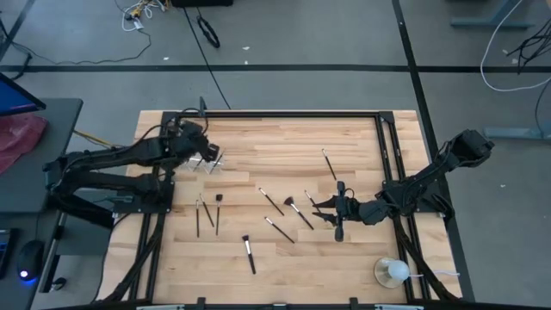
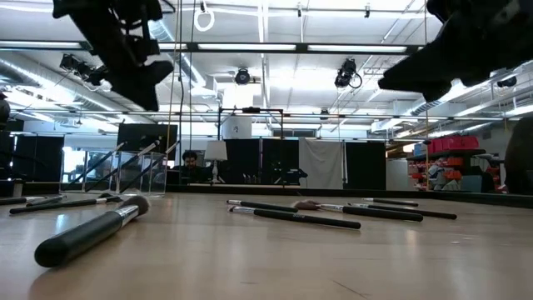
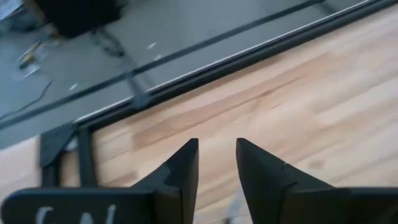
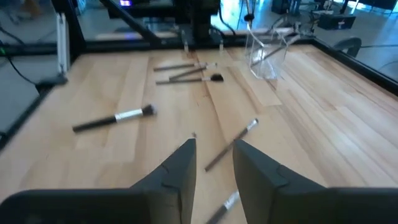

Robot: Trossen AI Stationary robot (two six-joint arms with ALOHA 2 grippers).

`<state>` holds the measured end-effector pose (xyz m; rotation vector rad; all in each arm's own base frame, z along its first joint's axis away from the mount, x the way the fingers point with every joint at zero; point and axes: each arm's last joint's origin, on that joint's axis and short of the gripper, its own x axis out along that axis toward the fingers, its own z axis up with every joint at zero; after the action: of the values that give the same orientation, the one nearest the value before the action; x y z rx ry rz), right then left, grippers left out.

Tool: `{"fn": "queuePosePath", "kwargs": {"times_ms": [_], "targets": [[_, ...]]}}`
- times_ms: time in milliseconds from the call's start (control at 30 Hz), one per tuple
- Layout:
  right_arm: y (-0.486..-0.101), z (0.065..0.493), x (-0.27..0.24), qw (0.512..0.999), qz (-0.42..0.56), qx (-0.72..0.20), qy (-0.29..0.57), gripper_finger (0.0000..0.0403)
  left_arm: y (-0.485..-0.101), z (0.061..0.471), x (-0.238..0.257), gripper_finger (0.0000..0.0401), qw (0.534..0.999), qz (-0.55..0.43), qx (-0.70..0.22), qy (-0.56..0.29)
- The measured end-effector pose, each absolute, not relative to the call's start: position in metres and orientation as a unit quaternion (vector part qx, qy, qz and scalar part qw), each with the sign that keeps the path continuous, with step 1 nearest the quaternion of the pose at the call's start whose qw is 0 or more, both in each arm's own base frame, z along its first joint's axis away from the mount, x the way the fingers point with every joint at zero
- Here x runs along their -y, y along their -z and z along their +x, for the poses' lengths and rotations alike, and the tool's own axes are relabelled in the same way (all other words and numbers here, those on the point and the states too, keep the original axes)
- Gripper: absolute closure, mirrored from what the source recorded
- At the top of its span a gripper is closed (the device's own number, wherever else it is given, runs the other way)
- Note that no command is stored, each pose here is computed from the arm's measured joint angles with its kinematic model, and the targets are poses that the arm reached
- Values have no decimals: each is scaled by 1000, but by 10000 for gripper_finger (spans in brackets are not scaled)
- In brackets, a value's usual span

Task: Put items in baskets/containers
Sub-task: Put the eyeshadow brush into the transparent organizer

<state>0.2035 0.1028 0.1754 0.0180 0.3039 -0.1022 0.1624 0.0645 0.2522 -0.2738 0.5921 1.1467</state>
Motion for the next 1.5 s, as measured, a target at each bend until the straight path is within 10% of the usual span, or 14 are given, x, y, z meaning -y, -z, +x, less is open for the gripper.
{"fn": "queuePosePath", "kwargs": {"times_ms": [367,1000,1500], "targets": [[-161,196,-67,950,-6,-236,204,296,-226,206,14,347,908,-122,-137,-377],[-97,187,19,847,59,-358,388,186,-160,272,84,369,947,-140,-27,-288],[-69,147,23,859,99,-342,368,362,-152,276,82,369,944,-141,-25,-296]]}}
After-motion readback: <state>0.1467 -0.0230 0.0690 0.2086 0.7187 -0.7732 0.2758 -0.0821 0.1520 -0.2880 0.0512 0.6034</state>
